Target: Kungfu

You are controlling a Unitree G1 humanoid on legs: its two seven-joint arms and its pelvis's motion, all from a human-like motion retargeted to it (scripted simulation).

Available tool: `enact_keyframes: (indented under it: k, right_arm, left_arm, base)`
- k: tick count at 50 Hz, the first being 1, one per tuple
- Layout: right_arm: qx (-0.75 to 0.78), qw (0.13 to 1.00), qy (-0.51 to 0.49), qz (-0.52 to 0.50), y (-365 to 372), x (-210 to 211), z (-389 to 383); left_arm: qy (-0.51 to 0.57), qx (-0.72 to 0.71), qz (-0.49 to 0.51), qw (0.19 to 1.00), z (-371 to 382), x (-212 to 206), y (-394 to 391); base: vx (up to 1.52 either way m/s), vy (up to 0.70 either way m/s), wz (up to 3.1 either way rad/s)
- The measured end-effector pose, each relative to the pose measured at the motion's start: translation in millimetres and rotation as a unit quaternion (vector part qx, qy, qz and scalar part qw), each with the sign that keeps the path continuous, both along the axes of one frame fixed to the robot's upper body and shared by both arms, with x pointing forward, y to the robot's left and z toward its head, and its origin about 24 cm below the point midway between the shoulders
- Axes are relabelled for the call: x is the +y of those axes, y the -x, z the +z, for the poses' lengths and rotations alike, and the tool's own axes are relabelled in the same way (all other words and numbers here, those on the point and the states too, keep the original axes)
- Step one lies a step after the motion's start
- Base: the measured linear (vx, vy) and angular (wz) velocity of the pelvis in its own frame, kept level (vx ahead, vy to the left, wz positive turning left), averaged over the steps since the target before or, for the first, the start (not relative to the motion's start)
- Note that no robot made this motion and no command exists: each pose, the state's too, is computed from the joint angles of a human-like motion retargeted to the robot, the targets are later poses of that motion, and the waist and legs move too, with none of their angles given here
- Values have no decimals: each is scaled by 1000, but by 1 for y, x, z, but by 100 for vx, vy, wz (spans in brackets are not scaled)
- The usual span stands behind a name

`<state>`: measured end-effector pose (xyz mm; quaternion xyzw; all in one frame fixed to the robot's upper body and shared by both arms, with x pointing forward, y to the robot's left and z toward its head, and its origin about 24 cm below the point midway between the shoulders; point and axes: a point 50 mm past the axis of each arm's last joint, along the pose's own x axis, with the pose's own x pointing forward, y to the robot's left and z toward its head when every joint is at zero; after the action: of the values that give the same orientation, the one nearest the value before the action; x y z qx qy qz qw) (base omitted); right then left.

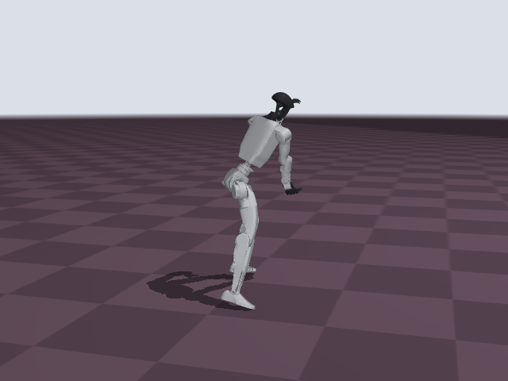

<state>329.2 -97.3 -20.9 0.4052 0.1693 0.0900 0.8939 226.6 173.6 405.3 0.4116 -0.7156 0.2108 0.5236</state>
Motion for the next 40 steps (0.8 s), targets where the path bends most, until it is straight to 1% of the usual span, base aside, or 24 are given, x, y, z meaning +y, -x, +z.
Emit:
enact_keyframes:
  k: [2, 5, 7, 9, 10, 12, 15, 17, 18, 20, 22, 23, 24, 25, 27, 28, 30, 33, 34, 35, 38, 40]
  right_arm:
    - [-32, 999, 11, 19, -4, 5, 7]
    - [-103, 993, 35, 54, -16, 13, 30]
    - [-165, 982, 59, 66, -26, 10, 54]
    - [-242, 963, 88, 76, -35, 3, 87]
    - [-283, 950, 104, 84, -38, -1, 106]
    - [-368, 914, 139, 97, -40, -11, 151]
    - [-500, 843, 183, 78, -24, -32, 231]
    - [-576, 791, 205, 25, 3, -54, 278]
    - [-614, 760, 212, -9, 21, -67, 300]
    - [-687, 679, 239, -100, 68, -102, 347]
    - [-761, 565, 258, -187, 128, -130, 385]
    - [-791, 500, 276, -219, 159, -141, 400]
    - [-811, 436, 301, -247, 187, -150, 411]
    - [-826, 370, 329, -272, 215, -156, 420]
    - [-812, 278, 400, -322, 252, -168, 429]
    - [-796, 243, 433, -346, 265, -169, 431]
    - [-768, 184, 478, -385, 283, -166, 431]
    - [-750, 124, 509, -404, 295, -151, 418]
    - [-746, 112, 516, -406, 295, -146, 413]
    - [-742, 101, 523, -406, 293, -142, 408]
    - [-727, 81, 543, -413, 287, -138, 400]
    - [-720, 93, 541, -424, 283, -141, 397]
  left_arm:
    - [29, 26, 36, 999, -18, 26, -4]
    - [82, 88, 101, 988, -57, 76, -3]
    - [135, 159, 141, 968, -97, 112, 0]
    - [200, 245, 181, 931, -147, 145, 7]
    - [239, 291, 201, 904, -176, 161, 13]
    - [350, 387, 221, 824, -246, 189, 31]
    - [528, 515, 198, 645, -358, 209, 81]
    - [644, 569, 131, 494, -428, 202, 124]
    - [701, 571, 86, 419, -460, 189, 141]
    - [815, 505, -52, 280, -517, 141, 156]
    - [879, 347, -262, 196, -543, 97, 142]
    - [881, 249, -367, 165, -547, 80, 128]
    - [875, 148, -435, 149, -546, 66, 110]
    - [864, 49, -482, 135, -544, 54, 90]
    - [887, 6, -455, 77, -540, 35, 55]
    - [894, 21, -440, 86, -534, 34, 40]
    - [872, 82, -474, 96, -512, 26, 2]
    - [745, 223, -612, 141, -464, 16, -50]
    - [713, 263, -633, 150, -453, 14, -60]
    - [687, 298, -644, 158, -444, 14, -68]
    - [669, 347, -633, 178, -426, 18, -86]
    - [655, 376, -628, 190, -420, 21, -91]
  base:
    - [-19, -41, -84]
    - [-21, -45, -133]
    - [-10, -25, -93]
    - [-15, -35, -72]
    - [-20, -43, -67]
    - [-27, -45, -46]
    - [-32, -58, -40]
    - [5, -54, -120]
    - [11, -69, -103]
    - [-1, -98, -48]
    - [-2, -89, -53]
    - [-14, -66, 20]
    - [-28, -56, 81]
    - [-41, -53, 77]
    - [-48, -45, 46]
    - [-44, -28, 23]
    - [-40, -8, -15]
    - [-27, 6, -65]
    - [-8, 8, -78]
    - [-3, 16, -73]
    - [-7, 28, -60]
    - [-6, 23, -91]
